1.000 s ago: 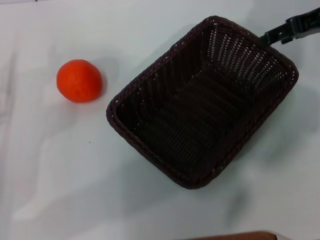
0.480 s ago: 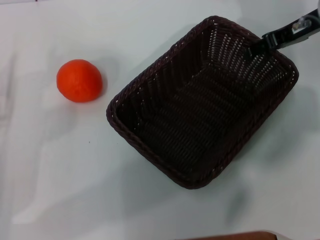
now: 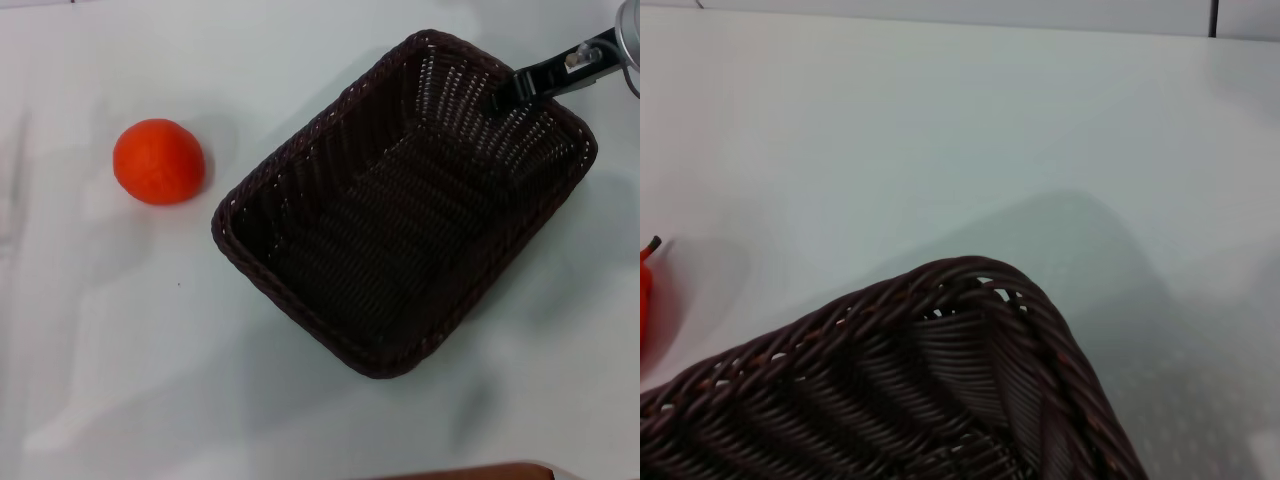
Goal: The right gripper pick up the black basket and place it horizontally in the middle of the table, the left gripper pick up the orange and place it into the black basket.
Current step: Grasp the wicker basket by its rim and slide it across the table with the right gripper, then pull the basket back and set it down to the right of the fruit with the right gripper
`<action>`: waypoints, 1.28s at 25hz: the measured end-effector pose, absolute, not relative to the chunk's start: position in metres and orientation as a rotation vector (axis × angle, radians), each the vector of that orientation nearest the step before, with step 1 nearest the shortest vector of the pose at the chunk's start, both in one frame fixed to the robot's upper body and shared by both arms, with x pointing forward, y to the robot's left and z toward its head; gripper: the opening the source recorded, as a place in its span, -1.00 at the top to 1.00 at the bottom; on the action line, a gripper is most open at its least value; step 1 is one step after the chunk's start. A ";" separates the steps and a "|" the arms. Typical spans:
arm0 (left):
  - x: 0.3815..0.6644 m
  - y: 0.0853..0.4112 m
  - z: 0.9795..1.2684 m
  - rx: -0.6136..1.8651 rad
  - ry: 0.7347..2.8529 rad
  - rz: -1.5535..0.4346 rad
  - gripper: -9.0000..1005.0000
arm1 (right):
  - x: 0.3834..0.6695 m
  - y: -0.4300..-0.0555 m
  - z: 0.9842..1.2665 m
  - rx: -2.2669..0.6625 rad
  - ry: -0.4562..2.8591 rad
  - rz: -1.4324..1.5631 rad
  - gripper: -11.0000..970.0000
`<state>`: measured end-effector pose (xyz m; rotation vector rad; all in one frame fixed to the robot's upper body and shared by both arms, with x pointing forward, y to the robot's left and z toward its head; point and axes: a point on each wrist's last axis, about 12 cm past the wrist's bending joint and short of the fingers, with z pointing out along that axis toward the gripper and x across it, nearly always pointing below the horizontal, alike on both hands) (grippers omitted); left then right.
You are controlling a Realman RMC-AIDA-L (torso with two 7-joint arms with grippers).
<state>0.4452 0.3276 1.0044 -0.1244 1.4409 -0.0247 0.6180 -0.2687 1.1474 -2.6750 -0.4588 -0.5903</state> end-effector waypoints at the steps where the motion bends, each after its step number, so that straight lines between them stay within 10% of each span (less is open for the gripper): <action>1: 0.446 0.327 1.005 -0.123 1.440 -0.026 -0.77 | 0.618 -0.269 1.147 -2.675 -0.457 -0.591 0.23; 8: 0.446 0.326 1.005 -0.118 1.436 -0.030 -0.77 | 0.616 -0.270 1.144 -2.662 -0.424 -0.581 0.53; 32: 0.453 0.328 1.012 -0.099 1.396 -0.031 -0.77 | 0.537 -0.337 1.107 -2.341 0.295 -0.623 0.58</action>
